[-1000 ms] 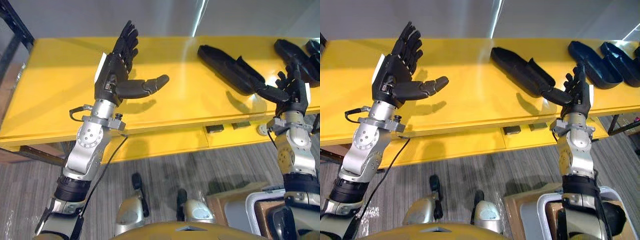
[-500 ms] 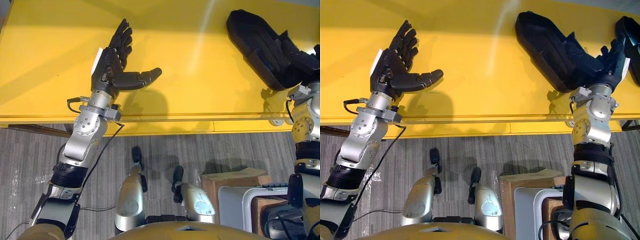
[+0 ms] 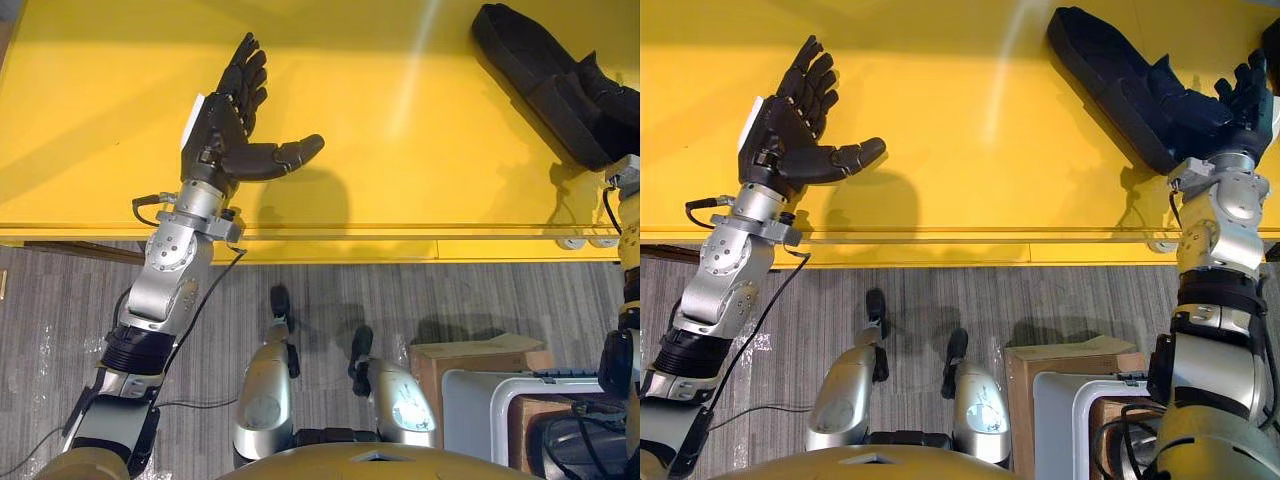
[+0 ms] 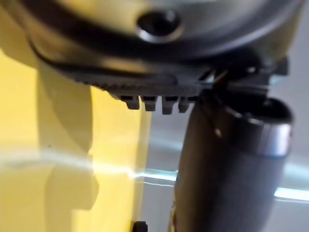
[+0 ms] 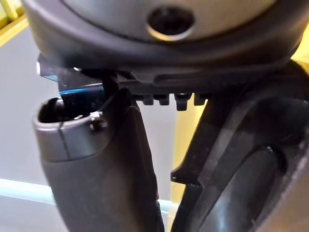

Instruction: Walk over and take three plastic housings, then place them on the shelf

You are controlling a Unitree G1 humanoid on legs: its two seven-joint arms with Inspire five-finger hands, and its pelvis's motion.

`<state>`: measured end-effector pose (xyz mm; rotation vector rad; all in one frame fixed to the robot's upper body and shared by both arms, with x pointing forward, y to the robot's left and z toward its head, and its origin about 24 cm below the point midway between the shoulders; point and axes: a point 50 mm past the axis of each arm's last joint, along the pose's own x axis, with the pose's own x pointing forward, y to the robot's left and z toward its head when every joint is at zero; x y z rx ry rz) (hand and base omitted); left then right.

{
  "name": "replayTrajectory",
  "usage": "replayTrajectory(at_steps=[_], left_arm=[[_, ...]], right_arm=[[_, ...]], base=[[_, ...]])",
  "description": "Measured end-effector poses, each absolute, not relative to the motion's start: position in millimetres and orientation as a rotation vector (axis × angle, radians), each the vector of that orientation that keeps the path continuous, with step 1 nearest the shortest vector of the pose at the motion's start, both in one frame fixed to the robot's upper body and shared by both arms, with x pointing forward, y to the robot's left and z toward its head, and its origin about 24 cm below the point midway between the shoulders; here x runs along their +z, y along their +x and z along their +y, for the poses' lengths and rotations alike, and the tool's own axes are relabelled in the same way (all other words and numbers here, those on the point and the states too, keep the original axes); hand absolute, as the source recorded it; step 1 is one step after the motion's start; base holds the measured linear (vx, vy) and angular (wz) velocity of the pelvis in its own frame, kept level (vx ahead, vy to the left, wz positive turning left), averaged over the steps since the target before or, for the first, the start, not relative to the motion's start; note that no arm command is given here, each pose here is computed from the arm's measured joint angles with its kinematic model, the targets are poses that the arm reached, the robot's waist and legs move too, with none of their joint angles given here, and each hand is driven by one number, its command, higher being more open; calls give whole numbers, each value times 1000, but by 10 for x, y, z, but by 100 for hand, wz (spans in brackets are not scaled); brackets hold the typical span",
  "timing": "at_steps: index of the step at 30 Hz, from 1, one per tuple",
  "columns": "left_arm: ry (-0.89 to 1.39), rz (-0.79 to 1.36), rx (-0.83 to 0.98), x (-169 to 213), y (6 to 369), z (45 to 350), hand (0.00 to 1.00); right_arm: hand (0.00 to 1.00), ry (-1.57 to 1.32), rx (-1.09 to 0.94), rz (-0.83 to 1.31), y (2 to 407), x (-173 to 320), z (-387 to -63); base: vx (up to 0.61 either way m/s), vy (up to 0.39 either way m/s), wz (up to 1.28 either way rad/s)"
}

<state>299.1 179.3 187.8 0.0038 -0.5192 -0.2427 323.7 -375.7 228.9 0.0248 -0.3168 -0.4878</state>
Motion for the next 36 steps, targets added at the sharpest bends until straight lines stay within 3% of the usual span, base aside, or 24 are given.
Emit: replayTrajectory(at_steps=[9,18,25,36], left_arm=[[17,-481,-235,1756,2918,1921,100],[19,-383,-245,1473,2784,1951,100],[25,-303,-261,1260,2718,1895,100],[-64,-230,-312,1046,2652,1632,100]], right_arm=[[100,-72,-343,-260,3059,2137,-3807],[100,-66,-260,-143,2828,1653,-3765],[100,2,-210,-17,2669,1148,-3610],[100,105,-295,-68,2634,1151,-3605]], base=[[20,1,-2],[34,-2,-7],[63,11,-10],[8,12,-2]])
